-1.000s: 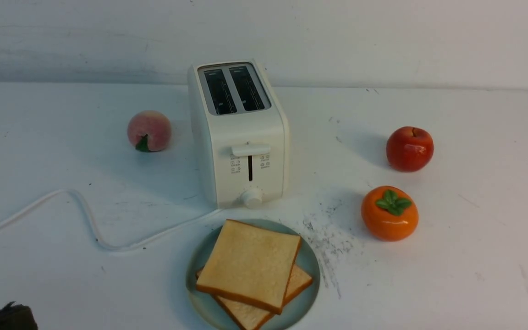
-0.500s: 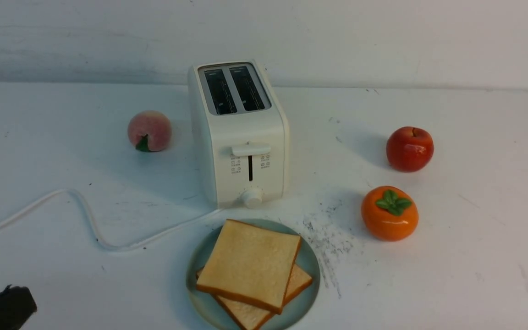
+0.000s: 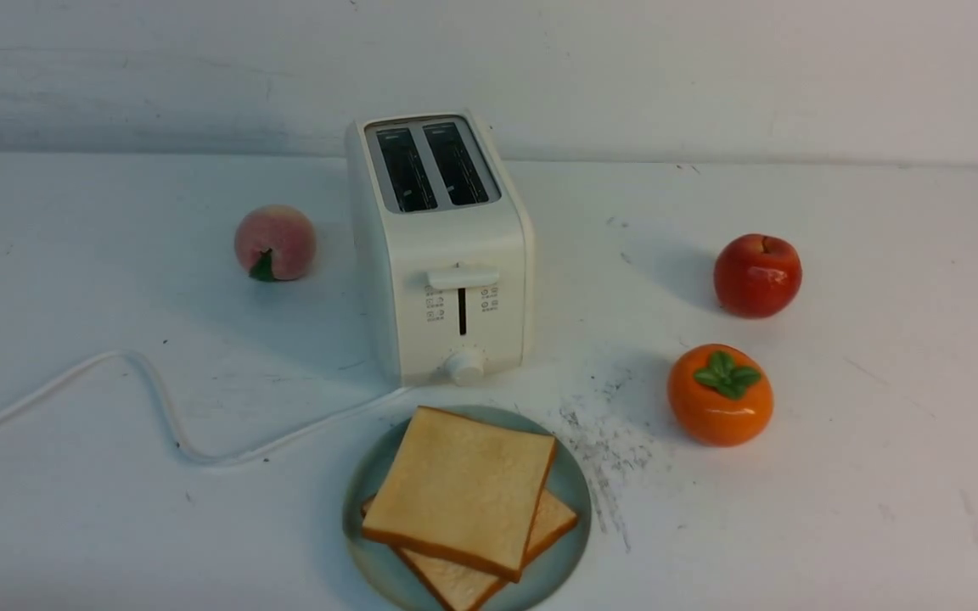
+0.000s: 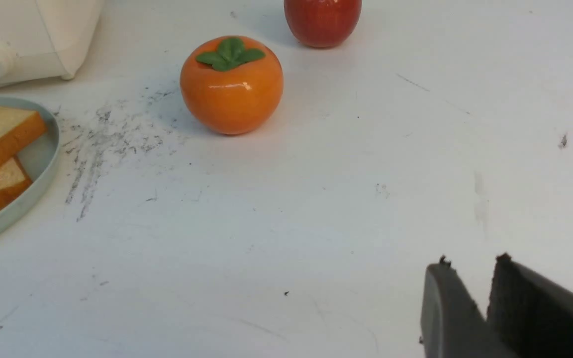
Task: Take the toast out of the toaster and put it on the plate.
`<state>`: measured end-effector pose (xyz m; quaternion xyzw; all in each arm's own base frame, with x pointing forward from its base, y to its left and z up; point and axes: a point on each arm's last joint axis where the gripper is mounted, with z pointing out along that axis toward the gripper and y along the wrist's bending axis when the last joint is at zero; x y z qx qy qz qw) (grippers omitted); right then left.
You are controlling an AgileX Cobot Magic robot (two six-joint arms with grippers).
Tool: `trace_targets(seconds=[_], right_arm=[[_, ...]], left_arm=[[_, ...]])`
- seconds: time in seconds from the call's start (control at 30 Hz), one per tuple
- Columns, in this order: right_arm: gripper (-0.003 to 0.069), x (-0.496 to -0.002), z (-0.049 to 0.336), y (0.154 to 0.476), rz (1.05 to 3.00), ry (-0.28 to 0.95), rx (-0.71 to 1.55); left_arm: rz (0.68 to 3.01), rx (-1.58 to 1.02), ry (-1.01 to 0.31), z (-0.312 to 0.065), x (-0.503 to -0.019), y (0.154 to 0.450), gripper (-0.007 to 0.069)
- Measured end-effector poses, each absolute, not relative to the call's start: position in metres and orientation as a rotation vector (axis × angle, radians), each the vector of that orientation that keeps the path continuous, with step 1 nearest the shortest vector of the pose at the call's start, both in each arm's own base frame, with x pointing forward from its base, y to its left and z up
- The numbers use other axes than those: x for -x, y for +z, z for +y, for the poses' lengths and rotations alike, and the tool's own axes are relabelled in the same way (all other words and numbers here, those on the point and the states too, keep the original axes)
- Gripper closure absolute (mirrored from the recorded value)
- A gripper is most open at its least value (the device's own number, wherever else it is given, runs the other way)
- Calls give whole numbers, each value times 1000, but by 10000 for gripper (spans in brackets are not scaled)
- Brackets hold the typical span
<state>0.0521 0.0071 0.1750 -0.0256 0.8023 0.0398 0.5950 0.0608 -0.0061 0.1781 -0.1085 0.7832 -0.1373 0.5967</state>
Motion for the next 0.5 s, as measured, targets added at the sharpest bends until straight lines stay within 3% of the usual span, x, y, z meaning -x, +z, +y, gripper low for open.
trace_targets(seconds=[0.5], right_arm=[[493,-52,7,175,1864,93,60]], left_arm=[[1892,267,-333,-7,-52,168,601]])
